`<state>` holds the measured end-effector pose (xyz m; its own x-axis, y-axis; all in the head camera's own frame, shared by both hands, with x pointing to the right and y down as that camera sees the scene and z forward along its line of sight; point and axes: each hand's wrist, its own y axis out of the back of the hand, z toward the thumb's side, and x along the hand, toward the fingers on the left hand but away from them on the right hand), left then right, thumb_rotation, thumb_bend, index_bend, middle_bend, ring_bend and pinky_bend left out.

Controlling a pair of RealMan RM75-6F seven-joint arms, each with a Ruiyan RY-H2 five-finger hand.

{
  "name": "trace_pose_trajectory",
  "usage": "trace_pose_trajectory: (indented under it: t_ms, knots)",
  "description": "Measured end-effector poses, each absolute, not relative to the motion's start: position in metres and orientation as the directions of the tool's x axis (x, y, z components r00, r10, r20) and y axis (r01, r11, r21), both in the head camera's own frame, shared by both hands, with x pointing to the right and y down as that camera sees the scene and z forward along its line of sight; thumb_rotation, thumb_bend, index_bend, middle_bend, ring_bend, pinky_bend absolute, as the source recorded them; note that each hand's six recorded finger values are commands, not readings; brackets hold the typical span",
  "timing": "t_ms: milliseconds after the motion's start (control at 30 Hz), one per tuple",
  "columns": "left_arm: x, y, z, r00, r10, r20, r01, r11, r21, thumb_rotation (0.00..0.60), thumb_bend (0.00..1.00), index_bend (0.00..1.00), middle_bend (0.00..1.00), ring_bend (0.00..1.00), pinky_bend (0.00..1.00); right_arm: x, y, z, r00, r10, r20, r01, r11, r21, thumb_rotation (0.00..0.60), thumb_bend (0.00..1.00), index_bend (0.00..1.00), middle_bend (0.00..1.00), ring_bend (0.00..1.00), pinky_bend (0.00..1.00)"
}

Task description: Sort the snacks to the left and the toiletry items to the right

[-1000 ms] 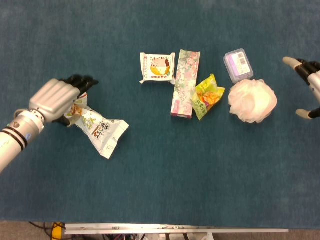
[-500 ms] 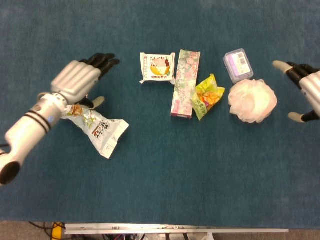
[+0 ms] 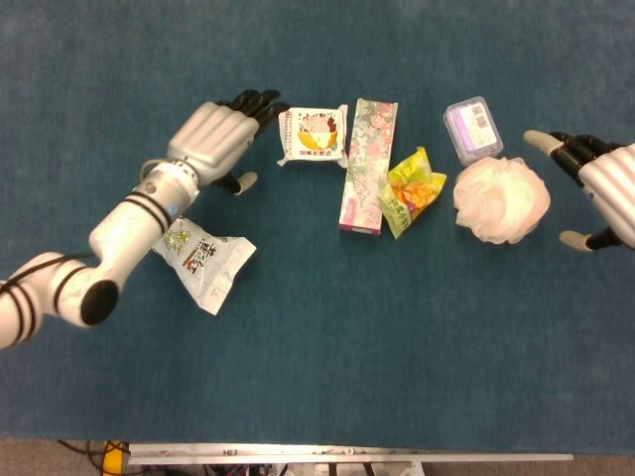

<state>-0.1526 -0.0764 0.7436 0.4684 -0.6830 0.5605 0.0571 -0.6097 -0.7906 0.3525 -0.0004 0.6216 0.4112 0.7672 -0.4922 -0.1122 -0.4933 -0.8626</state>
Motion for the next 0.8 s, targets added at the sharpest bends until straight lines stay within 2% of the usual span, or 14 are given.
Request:
trace_pose_trajectory:
  t_ms: [167, 333, 800]
  knots:
    - [-0.142, -0.088, 0.753, 0.436, -0.692, 0.576, 0.082, -0.607, -0.791, 0.6, 0.32, 0.0, 0.0, 0.0, 0.14, 0.354, -0.002, 0.621, 0.408, 0.769, -0.491, -0.105, -0.495, -0.863, 0.6, 0.0, 0.01, 0.21, 0.26, 0.51]
    - [-0.133, -0.098, 0.763, 0.399, -0.698, 0.595, 0.108, -0.608, -0.786, 0.6, 0.32, 0.04, 0.0, 0.0, 0.05, 0.357, -0.003, 0.622, 0.404, 0.772, -0.491, -0.1, -0.496, -0.862, 0.6, 0.0, 0.01, 0.21, 0.26, 0.51]
    - [-0.101, -0.094, 0.778, 0.381, -0.676, 0.631, 0.154, -0.627, -0.764, 0.6, 0.27, 0.06, 0.0, 0.0, 0.02, 0.367, -0.004, 0.622, 0.394, 0.778, -0.49, -0.087, -0.499, -0.862, 0.6, 0.0, 0.01, 0.21, 0.26, 0.51]
